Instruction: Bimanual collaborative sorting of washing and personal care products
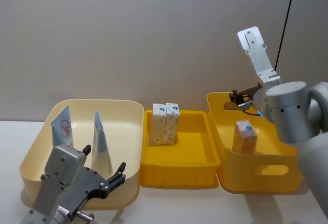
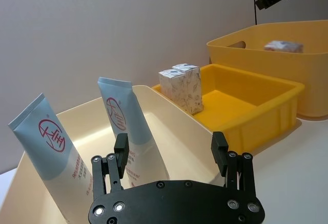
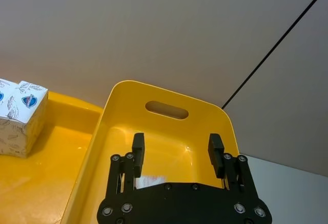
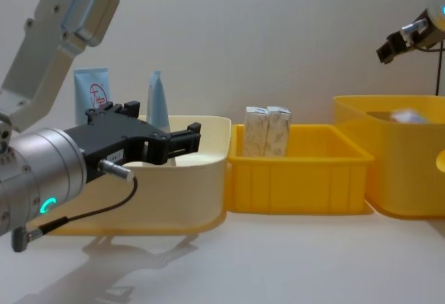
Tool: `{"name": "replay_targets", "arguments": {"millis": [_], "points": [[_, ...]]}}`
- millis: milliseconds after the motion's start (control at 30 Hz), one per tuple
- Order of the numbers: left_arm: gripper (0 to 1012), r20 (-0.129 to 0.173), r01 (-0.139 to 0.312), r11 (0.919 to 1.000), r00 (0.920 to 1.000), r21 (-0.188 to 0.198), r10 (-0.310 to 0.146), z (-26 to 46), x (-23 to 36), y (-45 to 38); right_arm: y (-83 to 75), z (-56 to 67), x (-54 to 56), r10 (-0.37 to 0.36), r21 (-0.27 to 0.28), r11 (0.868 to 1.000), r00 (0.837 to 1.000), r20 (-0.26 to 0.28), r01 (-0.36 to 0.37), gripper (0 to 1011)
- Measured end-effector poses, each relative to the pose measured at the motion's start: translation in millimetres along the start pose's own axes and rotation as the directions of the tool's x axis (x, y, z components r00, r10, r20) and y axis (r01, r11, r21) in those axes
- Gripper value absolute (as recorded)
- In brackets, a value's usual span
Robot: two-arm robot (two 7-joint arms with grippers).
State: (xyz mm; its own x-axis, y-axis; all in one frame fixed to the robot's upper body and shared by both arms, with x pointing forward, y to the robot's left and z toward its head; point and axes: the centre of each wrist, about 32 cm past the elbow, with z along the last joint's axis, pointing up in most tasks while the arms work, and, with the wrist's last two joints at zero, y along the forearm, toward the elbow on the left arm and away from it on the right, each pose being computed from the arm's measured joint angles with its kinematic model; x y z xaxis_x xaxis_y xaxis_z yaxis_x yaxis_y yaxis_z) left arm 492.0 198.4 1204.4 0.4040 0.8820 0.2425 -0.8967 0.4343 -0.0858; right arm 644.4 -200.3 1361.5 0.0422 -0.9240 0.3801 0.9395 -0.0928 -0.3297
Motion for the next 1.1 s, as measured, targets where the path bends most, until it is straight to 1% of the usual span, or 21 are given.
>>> {"name": "replay_targets", "arguments": {"millis": [33,100,200,233,333,467,600,700,733,767,800,833,933,967,1033,1067,1100], "points": [[1003,0.000,0.000,1.0000,1.0000,0.000,0.000,0.0,0.0,0.0,0.3,-0.2,0.1,0.001,-0.003,1.000,1.000,0.000,-0.001,770],[1003,0.000,0.000,1.0000,1.0000,0.000,0.000,0.0,0.0,0.0,0.7,-0.4,0.2,0.004,-0.006,1.000,1.000,0.000,-0.004,813],[1003,0.000,0.000,1.0000,1.0000,0.000,0.000,0.0,0.0,0.0,1.2,-0.8,0.3,0.005,-0.010,1.000,1.000,-0.001,-0.005,934],[1003,0.000,0.000,1.0000,1.0000,0.000,0.000,0.0,0.0,0.0,1.3,-0.9,0.3,0.006,-0.011,1.000,1.000,-0.001,-0.006,934],[1003,0.000,0.000,1.0000,1.0000,0.000,0.000,0.1,0.0,-0.1,1.5,-1.1,0.4,0.006,-0.013,1.000,1.000,-0.001,-0.006,1001],[1003,0.001,0.002,1.0000,1.0000,0.003,-0.002,1.4,0.5,-1.3,2.0,-1.5,0.4,0.008,-0.016,1.000,1.000,-0.001,-0.008,1001],[1003,0.008,0.008,0.9999,0.9999,0.015,-0.008,3.6,1.5,-4.3,2.2,-1.6,0.4,0.009,-0.018,1.000,1.000,-0.001,-0.009,1001],[1003,0.018,0.012,0.9993,0.9998,0.035,-0.012,6.2,2.4,-8.6,2.3,-1.7,0.5,0.010,-0.019,1.000,1.000,-0.001,-0.010,1001],[1003,0.018,0.012,0.9993,0.9998,0.035,-0.012,6.2,2.4,-8.6,2.3,-1.7,0.5,0.010,-0.019,1.000,1.000,-0.001,-0.010,1001],[1003,0.022,0.011,0.9989,0.9997,0.046,-0.012,6.9,2.5,-10.7,2.3,-1.7,0.5,0.010,-0.019,1.000,1.000,-0.001,-0.010,1001],[1003,0.024,0.011,0.9988,0.9996,0.048,-0.012,7.8,2.7,-12.2,2.4,-1.7,0.5,0.010,-0.019,1.000,1.000,-0.001,-0.010,1001],[1003,0.028,0.010,0.9981,0.9995,0.060,-0.011,7.9,2.8,-14.4,2.4,-1.7,0.5,0.011,-0.020,1.000,1.000,-0.001,-0.011,1001],[1003,0.035,0.007,0.9970,0.9993,0.078,-0.010,8.8,3.0,-19.2,2.4,-1.6,0.6,0.011,-0.020,1.000,1.000,-0.001,-0.011,1001],[1003,0.035,0.007,0.9970,0.9993,0.078,-0.010,8.8,3.0,-19.2,2.4,-1.6,0.6,0.011,-0.020,1.000,1.000,-0.001,-0.011,1001],[1002,0.041,0.002,0.9960,0.9991,0.089,-0.006,9.8,3.1,-23.1,2.5,-1.7,0.6,0.011,-0.021,1.000,1.000,-0.001,-0.011,1001],[1003,0.041,0.002,0.9960,0.9991,0.089,-0.006,9.8,3.1,-23.1,2.5,-1.7,0.6,0.011,-0.021,1.000,1.000,-0.001,-0.011,1001],[1003,0.044,-0.001,0.9955,0.9990,0.095,-0.003,10.2,3.4,-24.7,2.6,-1.7,0.6,0.012,-0.021,1.000,1.000,-0.001,-0.012,1001]]}}
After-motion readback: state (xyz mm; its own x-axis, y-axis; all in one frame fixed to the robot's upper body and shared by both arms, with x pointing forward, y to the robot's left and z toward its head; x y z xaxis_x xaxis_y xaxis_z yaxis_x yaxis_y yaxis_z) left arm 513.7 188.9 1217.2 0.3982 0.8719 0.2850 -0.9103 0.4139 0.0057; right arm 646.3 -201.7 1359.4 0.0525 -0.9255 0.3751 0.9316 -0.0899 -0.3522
